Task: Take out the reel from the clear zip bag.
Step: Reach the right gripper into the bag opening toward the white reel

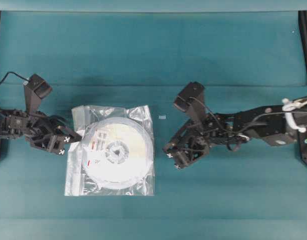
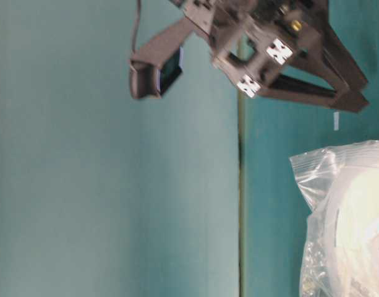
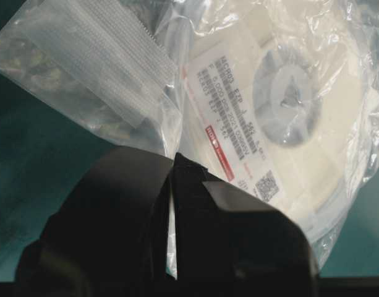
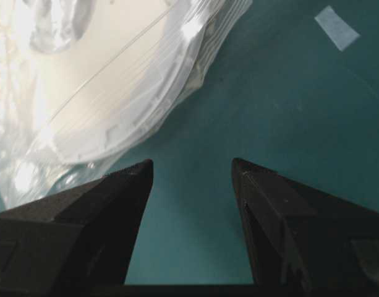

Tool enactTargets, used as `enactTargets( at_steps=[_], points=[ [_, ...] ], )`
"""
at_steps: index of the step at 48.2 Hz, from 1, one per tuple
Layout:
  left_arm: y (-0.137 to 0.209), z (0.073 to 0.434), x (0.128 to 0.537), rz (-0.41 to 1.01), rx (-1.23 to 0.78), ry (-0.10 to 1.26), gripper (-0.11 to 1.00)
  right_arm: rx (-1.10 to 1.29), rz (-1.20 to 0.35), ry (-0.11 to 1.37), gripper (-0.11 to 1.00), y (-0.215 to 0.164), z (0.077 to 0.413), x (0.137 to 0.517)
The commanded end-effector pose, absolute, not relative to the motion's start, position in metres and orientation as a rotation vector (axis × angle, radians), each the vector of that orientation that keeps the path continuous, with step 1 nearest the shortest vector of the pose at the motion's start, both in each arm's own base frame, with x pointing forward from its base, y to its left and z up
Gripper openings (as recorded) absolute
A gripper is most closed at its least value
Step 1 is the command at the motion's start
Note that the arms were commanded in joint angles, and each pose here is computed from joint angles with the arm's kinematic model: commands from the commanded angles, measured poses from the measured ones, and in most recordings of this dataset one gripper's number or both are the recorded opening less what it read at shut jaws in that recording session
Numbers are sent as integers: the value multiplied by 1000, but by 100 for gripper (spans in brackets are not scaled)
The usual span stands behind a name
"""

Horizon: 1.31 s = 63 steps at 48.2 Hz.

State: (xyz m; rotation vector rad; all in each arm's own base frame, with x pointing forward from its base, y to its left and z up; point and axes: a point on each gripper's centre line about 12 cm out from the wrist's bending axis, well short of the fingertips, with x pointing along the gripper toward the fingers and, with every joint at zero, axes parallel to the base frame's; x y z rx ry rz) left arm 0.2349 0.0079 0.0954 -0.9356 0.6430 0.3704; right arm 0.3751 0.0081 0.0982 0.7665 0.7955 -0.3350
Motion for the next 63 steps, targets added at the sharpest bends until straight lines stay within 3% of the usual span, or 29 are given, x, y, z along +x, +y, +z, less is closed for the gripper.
enactTargets(
  at_steps=[1,30,63],
  points=[
    [8,100,239,358,-934,626,1,781,-329,773,75,9,103,386],
    [8,99,239,363,-934,631,1,794,-309,716,75,9,110,428],
    [8,99,239,361,-933,630,1,824,-345,790,75,6,101,418]
  ],
)
